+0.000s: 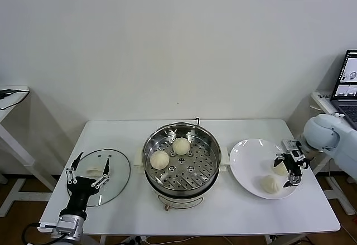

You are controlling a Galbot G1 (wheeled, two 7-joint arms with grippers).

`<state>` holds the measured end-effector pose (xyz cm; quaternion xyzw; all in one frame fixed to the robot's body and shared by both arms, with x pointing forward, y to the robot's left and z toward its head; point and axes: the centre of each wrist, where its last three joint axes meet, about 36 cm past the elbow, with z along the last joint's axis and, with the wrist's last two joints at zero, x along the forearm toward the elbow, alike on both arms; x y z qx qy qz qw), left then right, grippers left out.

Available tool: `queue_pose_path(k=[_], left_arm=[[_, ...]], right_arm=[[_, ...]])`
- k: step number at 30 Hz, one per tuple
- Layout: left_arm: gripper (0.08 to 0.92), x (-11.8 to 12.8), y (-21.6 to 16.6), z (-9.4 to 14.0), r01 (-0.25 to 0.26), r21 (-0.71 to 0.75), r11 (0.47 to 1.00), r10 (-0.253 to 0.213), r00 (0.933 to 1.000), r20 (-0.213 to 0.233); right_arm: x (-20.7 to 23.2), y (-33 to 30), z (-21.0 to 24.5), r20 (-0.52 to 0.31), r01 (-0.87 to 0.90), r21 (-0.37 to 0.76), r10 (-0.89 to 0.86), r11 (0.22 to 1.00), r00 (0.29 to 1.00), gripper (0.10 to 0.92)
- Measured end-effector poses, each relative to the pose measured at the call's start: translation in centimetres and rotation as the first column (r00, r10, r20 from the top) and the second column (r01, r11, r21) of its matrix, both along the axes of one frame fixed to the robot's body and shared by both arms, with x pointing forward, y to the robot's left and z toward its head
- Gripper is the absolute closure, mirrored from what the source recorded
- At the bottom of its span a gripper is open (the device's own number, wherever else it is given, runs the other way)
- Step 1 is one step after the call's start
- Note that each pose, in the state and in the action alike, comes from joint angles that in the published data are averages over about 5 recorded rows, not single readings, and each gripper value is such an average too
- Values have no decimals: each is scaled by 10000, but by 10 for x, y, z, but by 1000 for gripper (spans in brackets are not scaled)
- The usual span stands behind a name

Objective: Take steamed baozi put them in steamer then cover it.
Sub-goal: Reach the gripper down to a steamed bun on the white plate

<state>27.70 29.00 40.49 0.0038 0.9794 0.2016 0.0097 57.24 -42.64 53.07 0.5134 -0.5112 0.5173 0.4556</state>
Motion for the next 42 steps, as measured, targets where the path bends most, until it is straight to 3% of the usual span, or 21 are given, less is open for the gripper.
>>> queue_pose_path(k=[25, 42], left_arm=[[177, 4, 6, -5, -128, 102, 9999, 128, 9999, -10], [177, 6, 6, -8, -116, 66, 9999, 116, 9999, -48]], right_arm=[[11, 15, -54, -465, -78, 36, 80, 10000, 9989, 203], [13, 16, -61, -604, -41, 25, 43, 10000, 9982, 359]])
